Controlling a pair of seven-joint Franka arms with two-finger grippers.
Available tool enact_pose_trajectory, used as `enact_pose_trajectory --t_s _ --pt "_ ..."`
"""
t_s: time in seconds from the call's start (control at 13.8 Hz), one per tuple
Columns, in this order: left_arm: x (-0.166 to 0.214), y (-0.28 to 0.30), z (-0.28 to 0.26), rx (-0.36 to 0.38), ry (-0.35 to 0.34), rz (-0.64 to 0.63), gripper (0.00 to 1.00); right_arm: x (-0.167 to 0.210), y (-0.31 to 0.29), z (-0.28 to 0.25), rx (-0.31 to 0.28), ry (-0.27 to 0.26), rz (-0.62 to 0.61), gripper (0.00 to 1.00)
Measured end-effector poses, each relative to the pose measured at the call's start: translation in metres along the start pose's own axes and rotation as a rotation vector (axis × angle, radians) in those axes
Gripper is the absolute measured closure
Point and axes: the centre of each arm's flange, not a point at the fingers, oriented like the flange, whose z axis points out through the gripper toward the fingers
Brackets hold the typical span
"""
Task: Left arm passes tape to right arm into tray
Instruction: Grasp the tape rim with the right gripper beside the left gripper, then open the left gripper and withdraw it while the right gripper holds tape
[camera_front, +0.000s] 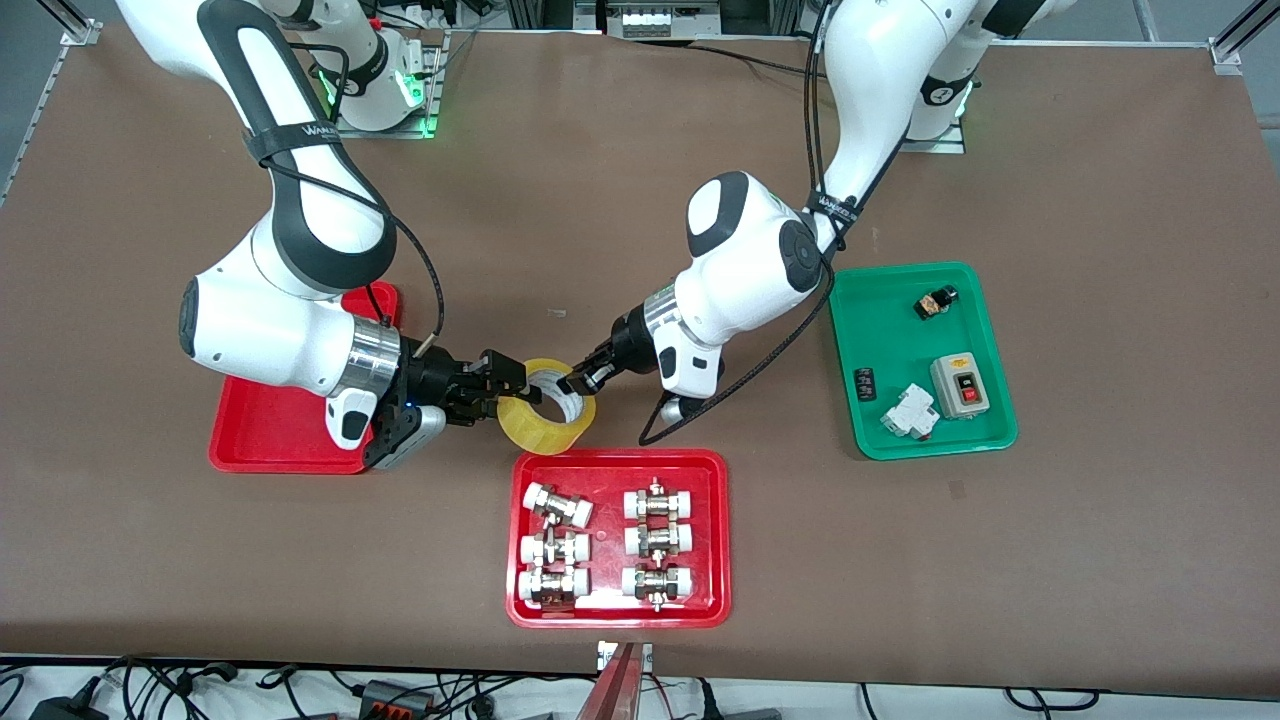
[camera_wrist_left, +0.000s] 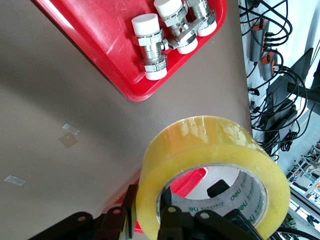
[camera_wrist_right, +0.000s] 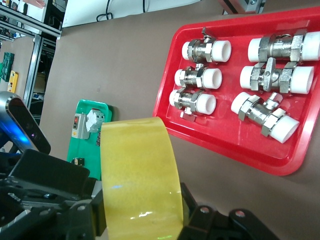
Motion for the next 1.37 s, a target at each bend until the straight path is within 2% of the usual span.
enact_pose_trajectory --t_s 0.29,0.36,0.51,0.65,0.8,0.87,1.01,1.08,1.23,1.37 --pt "0.0 0.0 0.0 -0.001 0.0 0.0 0.78 0.0 0.0 0.0 0.0 0.0 -0.003 0.47" --pt "0.0 0.002 -0.001 -0.004 0.003 0.002 0.72 0.0 0.0 0.0 0.0 0.0 -0.003 0.47" --pt "0.003 0.006 -0.006 -0.005 0.026 0.034 0.53 0.0 0.001 0.0 -0.001 0.0 -0.003 0.47" --pt "0.007 0.018 -0.021 -0.011 0.078 0.103 0.33 0.0 0.001 0.0 -0.001 0.001 -0.003 0.47" --pt "0.023 0.036 -0.058 -0.02 0.108 0.119 0.14 0.0 0.001 0.0 -0.001 0.002 -0.003 0.47" --pt "0.037 0.041 -0.079 -0.002 0.107 0.109 0.03 0.0 0.001 -0.001 -0.002 0.002 -0.001 0.47" --pt "0.073 0.046 -0.128 0.046 0.098 0.067 0.0 0.001 0.009 -0.005 -0.009 0.006 0.012 0.47" --pt "0.092 0.045 -0.153 0.082 0.094 0.05 0.0 0.001 0.02 -0.01 -0.017 -0.009 0.025 0.47" --pt "0.123 0.034 -0.2 0.211 0.106 0.047 0.0 -0.006 0.063 -0.033 -0.053 -0.089 0.057 0.47" --pt "0.137 0.022 -0.244 0.348 0.121 0.051 0.0 -0.017 0.118 -0.07 -0.098 -0.172 0.104 0.47"
